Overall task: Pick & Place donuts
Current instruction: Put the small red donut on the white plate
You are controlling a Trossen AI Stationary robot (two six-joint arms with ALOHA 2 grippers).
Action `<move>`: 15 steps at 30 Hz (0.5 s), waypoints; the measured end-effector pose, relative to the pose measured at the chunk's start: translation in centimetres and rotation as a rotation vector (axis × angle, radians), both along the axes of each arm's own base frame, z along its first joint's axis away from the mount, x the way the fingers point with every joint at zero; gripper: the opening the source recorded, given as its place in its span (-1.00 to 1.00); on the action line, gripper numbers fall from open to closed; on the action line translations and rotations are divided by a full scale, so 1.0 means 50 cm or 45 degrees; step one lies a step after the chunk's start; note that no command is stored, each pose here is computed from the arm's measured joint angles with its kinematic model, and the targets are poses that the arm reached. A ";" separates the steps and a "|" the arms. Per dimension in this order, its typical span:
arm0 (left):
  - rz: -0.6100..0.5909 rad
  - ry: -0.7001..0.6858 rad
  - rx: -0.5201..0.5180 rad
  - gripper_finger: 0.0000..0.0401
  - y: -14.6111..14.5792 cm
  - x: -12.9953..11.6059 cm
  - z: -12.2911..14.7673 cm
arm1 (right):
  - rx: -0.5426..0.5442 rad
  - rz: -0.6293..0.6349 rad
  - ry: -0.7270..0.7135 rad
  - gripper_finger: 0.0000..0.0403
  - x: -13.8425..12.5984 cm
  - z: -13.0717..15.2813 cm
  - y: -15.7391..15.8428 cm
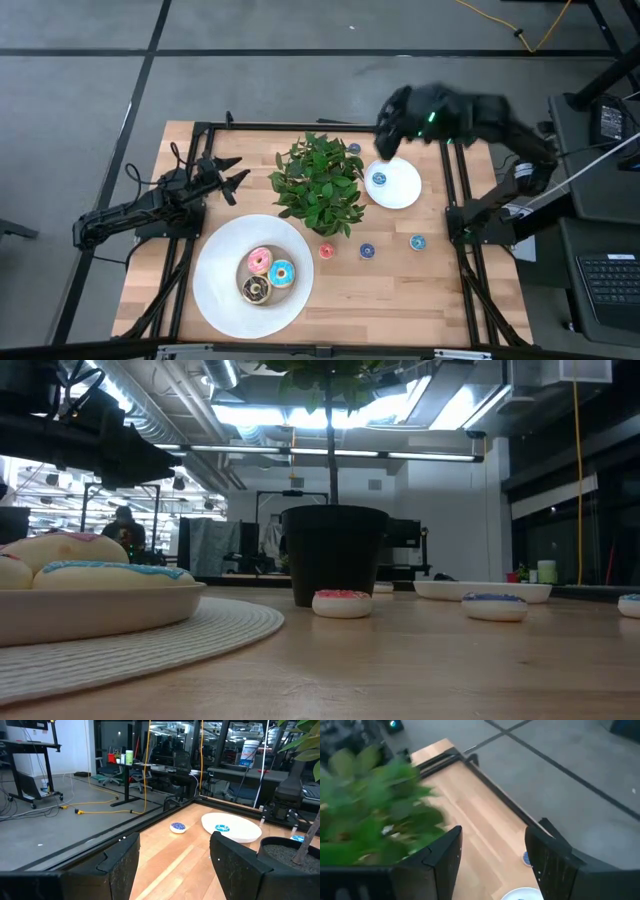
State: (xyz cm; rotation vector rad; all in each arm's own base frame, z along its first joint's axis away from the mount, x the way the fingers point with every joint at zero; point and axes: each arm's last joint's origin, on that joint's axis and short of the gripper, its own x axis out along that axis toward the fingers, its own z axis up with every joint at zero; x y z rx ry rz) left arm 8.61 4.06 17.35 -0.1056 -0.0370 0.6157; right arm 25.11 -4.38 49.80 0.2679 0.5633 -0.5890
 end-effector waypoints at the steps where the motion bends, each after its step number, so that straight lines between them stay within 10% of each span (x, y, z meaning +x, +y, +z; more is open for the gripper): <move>1: 0.000 0.000 0.000 0.16 0.000 0.000 0.000 | -0.012 0.010 0.012 0.08 0.014 -0.006 0.019; 15: 0.000 -0.001 0.000 0.16 0.000 0.000 0.000 | -0.075 0.015 0.276 0.08 0.017 -0.077 0.222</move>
